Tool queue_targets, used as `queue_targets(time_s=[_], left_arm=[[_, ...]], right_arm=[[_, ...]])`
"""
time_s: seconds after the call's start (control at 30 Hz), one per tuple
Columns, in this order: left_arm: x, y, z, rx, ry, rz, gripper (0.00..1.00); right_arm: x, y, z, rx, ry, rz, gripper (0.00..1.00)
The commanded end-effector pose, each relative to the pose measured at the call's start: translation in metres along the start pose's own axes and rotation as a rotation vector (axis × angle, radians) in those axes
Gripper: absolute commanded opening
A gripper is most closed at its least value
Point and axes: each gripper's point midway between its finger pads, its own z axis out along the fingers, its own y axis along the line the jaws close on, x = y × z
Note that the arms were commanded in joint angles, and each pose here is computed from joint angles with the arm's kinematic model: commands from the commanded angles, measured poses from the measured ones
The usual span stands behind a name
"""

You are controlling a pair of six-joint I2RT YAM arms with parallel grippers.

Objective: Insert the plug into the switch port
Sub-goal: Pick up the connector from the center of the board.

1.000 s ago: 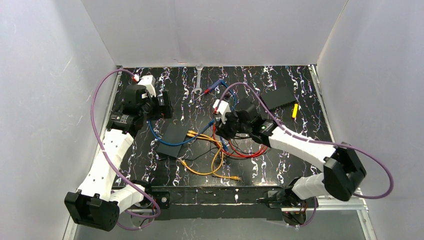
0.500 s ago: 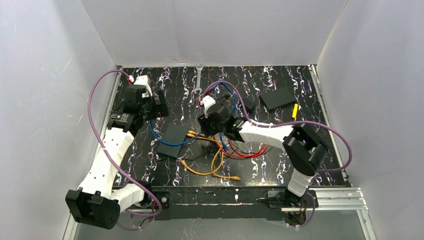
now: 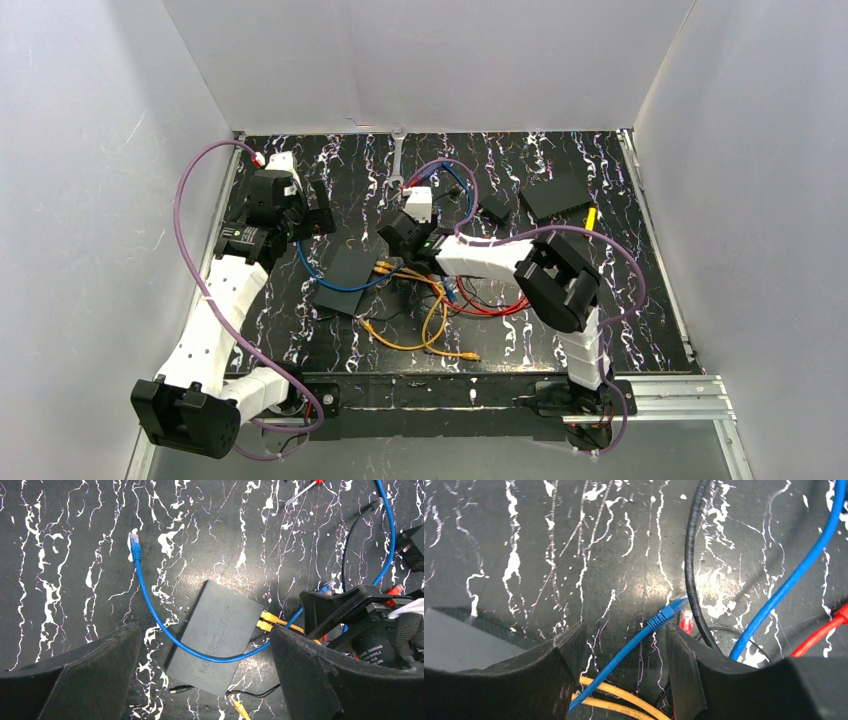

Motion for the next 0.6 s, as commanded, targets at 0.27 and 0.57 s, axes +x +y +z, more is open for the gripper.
queue_targets(time_s=[0.27,0.57], left_arm=[[-0.007,0.003,-0.007,-0.014,-0.024,-0.011,0.99],[-0.006,0.004,-0.006,-0.015,-0.021,-0.012,0.99]], right_arm=[[0.017,-0.012,0.012,0.164,-0.01,0.11,0.58],[0.028,-0.003,0.021,0.142,0.019,0.107,0.37]])
